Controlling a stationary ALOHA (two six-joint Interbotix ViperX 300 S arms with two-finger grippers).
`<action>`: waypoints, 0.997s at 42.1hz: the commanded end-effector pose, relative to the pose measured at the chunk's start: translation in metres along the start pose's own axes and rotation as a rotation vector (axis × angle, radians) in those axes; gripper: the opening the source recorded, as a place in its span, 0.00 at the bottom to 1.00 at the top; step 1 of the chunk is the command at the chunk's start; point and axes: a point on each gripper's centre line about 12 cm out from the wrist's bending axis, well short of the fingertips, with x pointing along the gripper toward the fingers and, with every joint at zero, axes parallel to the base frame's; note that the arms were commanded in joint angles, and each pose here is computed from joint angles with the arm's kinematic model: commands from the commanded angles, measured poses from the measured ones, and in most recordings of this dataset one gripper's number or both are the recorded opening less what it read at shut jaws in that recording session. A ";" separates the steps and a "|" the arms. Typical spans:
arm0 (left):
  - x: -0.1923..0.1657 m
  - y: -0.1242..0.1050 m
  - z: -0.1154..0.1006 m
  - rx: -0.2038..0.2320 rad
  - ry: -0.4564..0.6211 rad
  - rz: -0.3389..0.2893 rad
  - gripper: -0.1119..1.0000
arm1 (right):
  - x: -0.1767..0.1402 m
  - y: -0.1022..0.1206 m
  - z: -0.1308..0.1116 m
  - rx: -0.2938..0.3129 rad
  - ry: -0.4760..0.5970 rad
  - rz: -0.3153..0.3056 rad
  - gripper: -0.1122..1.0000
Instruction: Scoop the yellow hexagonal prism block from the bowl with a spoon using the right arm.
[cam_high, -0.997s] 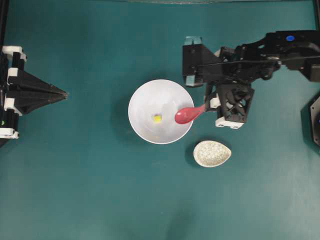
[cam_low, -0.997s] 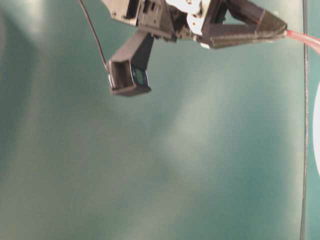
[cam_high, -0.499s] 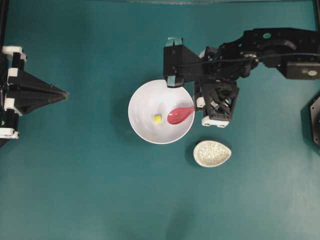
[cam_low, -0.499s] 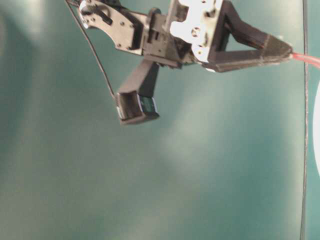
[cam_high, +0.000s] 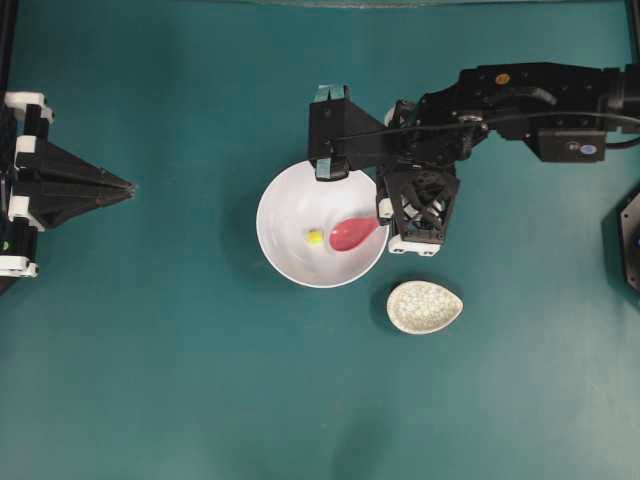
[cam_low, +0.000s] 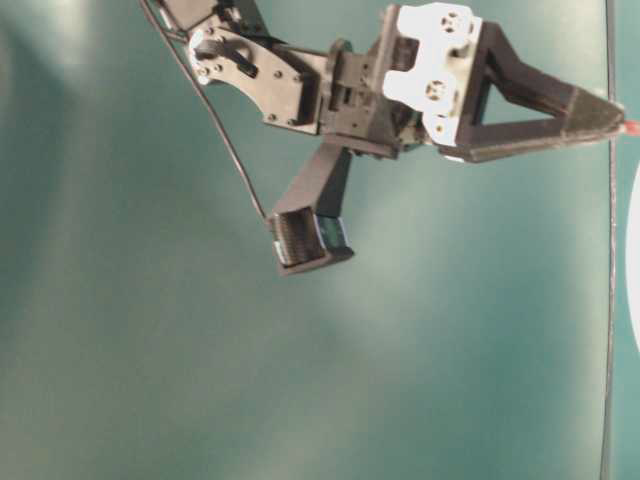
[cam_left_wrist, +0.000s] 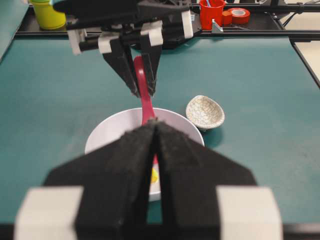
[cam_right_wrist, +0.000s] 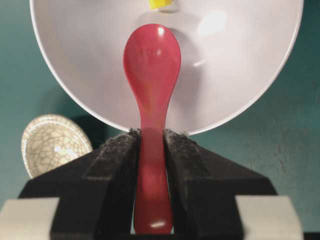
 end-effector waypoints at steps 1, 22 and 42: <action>0.002 0.000 0.007 0.002 -0.017 -0.001 0.10 | -0.010 0.000 0.009 -0.006 -0.048 -0.008 0.31; 0.002 0.000 0.007 0.002 -0.017 -0.001 0.10 | 0.004 -0.001 0.018 -0.012 -0.106 -0.024 0.31; 0.002 0.000 0.008 0.000 -0.020 0.000 0.10 | 0.012 0.000 0.019 0.007 -0.173 -0.026 0.31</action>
